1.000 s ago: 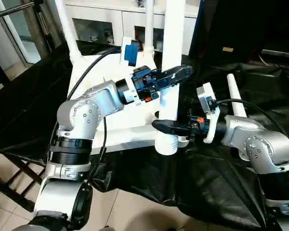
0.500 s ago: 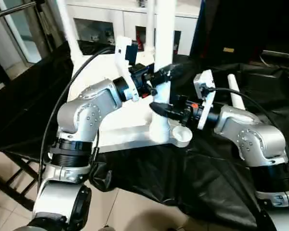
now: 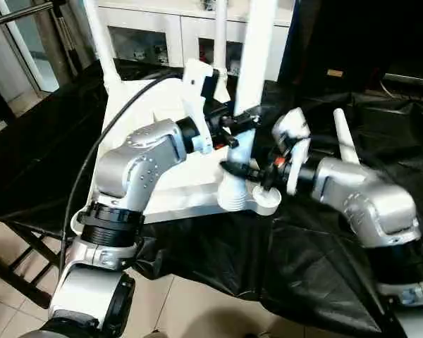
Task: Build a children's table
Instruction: Insert table leg to table base
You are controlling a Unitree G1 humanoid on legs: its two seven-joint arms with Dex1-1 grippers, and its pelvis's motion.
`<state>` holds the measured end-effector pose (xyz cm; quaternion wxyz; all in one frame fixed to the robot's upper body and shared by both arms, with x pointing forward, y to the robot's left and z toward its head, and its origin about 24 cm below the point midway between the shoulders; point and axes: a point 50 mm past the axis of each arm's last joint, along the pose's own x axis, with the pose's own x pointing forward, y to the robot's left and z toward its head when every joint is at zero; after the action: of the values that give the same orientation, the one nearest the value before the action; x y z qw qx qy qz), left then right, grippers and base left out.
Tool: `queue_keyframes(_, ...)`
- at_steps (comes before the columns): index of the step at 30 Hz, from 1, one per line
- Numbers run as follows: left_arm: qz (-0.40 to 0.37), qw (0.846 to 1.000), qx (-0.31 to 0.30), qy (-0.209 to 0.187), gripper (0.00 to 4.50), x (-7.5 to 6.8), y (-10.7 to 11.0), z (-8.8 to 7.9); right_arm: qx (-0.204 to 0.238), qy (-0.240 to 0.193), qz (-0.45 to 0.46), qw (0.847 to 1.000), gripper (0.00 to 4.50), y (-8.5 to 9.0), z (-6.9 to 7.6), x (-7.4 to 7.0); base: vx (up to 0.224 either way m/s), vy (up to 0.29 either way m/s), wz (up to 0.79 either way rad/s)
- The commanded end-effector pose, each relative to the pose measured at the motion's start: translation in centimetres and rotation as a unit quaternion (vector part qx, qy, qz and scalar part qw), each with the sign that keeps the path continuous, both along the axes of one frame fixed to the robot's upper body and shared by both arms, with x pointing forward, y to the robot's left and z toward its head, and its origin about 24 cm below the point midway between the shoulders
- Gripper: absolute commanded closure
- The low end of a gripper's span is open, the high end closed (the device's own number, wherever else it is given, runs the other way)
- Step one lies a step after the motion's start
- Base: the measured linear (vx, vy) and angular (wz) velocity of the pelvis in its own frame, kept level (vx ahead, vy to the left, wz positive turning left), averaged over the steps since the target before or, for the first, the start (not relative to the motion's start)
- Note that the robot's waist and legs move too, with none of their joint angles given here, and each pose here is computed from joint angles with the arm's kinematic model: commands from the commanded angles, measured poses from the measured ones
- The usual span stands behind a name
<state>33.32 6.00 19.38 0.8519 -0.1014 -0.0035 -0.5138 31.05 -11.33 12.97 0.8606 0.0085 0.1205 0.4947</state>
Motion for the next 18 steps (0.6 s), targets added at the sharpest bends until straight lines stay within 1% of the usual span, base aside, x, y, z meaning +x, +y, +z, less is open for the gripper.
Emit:
queue_keyframes(1,-0.005,1.000,-0.005,-0.024,2.67,-0.04,-0.13,1.01,-0.018,0.010,-0.028,0.999,1.41,-0.50,-0.74,0.18,0.000,0.000,0.00)
queue_keyframes(7,-0.003,1.000,-0.005,-0.026,2.67,0.16,-0.11,1.08,0.011,0.026,-0.034,0.999,1.41,0.02,-0.80,0.17,0.000,0.000,0.00)
queue_keyframes(12,-0.003,1.000,-0.005,-0.028,2.67,0.25,-0.12,1.16,0.017,0.032,-0.035,0.999,1.41,0.00,-0.88,0.20,0.000,0.000,0.00)
queue_keyframes(13,-0.003,1.000,-0.006,-0.028,2.67,0.27,-0.12,1.17,0.018,0.034,-0.035,0.999,1.67,0.00,-0.91,0.19,0.000,0.000,0.00)
queue_keyframes(17,-0.002,1.000,-0.006,-0.029,2.67,0.35,-0.05,1.15,0.032,0.049,-0.038,0.998,1.80,0.08,-1.13,0.11,0.000,0.000,0.00)
queue_keyframes(18,-0.002,1.000,-0.007,-0.029,2.67,0.37,-0.05,1.15,0.038,0.056,-0.037,0.997,2.08,0.14,-1.22,0.07,0.000,0.000,0.00)
